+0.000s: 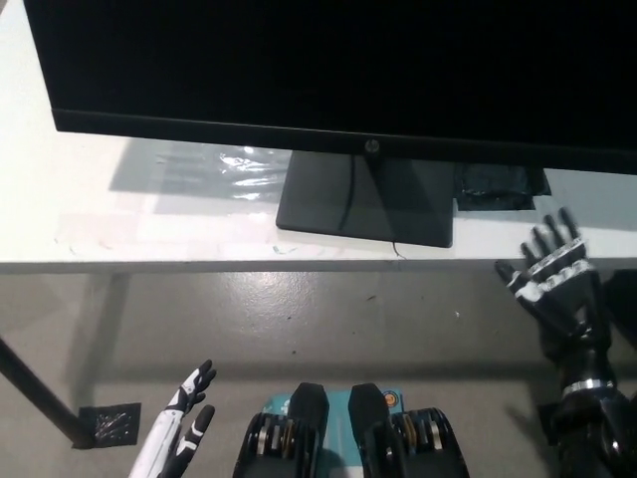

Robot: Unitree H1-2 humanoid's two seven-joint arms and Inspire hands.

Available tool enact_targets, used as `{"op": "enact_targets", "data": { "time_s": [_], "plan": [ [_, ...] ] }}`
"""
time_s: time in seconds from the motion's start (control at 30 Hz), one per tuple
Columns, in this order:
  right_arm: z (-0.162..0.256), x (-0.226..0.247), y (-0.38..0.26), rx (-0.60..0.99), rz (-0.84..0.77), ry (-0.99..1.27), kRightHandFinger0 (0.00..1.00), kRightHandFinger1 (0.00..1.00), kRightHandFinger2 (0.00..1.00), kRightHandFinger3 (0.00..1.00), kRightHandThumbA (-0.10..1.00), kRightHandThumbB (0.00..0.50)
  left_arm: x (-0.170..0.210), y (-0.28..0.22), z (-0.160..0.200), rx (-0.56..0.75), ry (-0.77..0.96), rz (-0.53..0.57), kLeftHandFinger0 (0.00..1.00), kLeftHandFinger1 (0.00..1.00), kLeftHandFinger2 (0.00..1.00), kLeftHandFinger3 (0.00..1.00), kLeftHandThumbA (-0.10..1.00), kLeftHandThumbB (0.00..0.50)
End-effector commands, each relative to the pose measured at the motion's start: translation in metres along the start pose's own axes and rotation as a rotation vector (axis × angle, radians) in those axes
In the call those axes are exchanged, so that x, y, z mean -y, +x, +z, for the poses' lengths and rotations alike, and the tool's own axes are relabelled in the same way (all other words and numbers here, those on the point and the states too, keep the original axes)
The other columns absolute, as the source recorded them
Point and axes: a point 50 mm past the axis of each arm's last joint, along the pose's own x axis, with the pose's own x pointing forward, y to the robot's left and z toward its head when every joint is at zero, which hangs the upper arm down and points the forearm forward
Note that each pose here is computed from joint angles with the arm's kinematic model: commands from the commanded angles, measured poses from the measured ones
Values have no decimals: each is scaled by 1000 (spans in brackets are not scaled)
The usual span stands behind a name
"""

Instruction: The monitor is being placed at the center of the desk and the robot uses its right hand to grab on the right side of the monitor and tilt the angle of the montior sideways.

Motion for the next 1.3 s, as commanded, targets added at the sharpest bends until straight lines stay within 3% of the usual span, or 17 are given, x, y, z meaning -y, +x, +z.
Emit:
{"op": "enact_targets", "data": {
  "time_s": [0.0, 0.5, 0.63, 1.27],
  "plan": [
    [3, -11, 13, -8, 59, 9, 1000, 1000, 1000, 1000, 1000, 308, -10, 7, 8, 67, 4, 17, 1000, 1000, 1000, 1000, 1000, 224],
    [31, -10, 37, 42, 59, 72, 1000, 1000, 1000, 1000, 1000, 276, -11, 9, 9, 69, 7, 12, 1000, 1000, 1000, 1000, 1000, 226],
    [47, -10, 45, 84, 62, 83, 1000, 1000, 1000, 1000, 1000, 246, -12, 9, 8, 68, 13, 11, 1000, 1000, 1000, 1000, 1000, 227],
    [96, 10, 77, 158, 52, 78, 1000, 1000, 1000, 1000, 1000, 250, -10, 6, 6, 54, -6, 12, 1000, 1000, 1000, 1000, 1000, 243]
  ]
}}
